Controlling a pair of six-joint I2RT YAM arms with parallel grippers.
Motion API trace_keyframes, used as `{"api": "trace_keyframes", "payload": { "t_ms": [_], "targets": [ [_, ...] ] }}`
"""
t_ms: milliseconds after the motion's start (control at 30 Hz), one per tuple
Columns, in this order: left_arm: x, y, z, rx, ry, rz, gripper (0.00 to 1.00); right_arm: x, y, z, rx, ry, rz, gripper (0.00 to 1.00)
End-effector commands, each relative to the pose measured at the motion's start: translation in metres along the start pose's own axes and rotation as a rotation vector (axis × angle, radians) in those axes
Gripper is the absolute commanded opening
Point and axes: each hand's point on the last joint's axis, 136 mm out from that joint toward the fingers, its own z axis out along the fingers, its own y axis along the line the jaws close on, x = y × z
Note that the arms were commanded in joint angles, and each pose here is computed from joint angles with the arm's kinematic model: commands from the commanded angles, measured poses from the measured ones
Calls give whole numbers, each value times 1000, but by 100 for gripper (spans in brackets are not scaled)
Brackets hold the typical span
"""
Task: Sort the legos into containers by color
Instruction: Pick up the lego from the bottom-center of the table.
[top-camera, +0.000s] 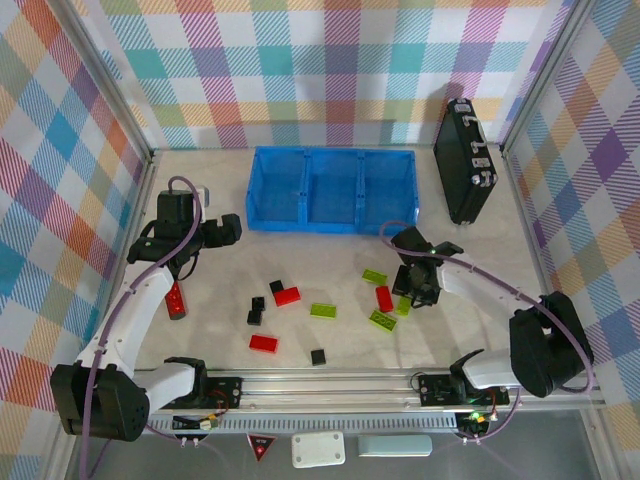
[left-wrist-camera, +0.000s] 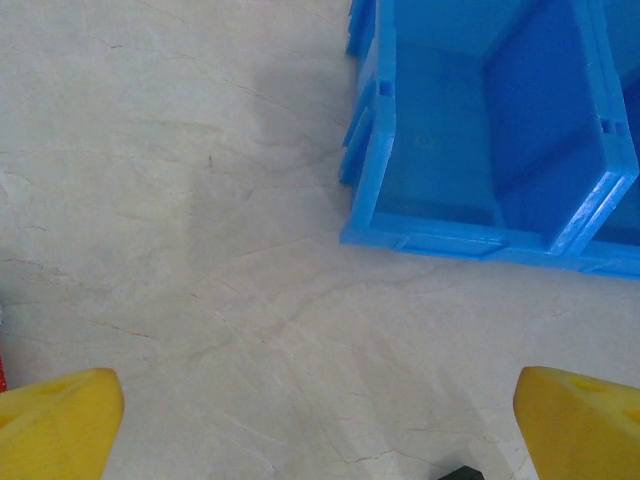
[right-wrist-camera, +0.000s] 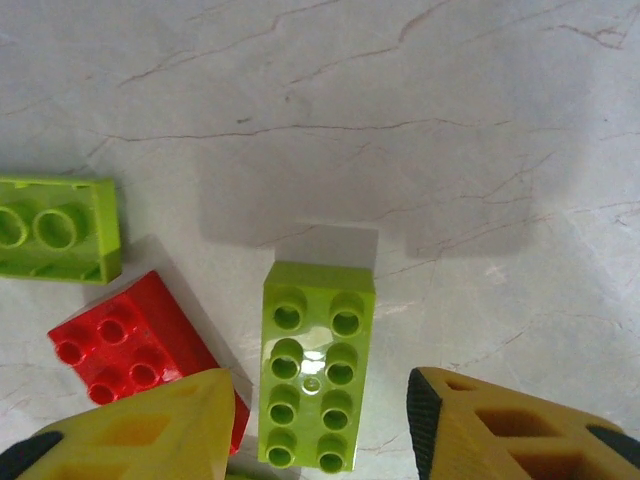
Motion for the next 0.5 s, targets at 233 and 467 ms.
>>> {"api": "trace_keyframes", "payload": {
  "t_ms": [233,467],
  "targets": [
    [-2,3,3,4,0,-5,100,9,22,-6,19,7,-116,48],
    [-1,4,4,-2,4,-6,100,21,55,-3,-48,69,-380,49]
  ]
}}
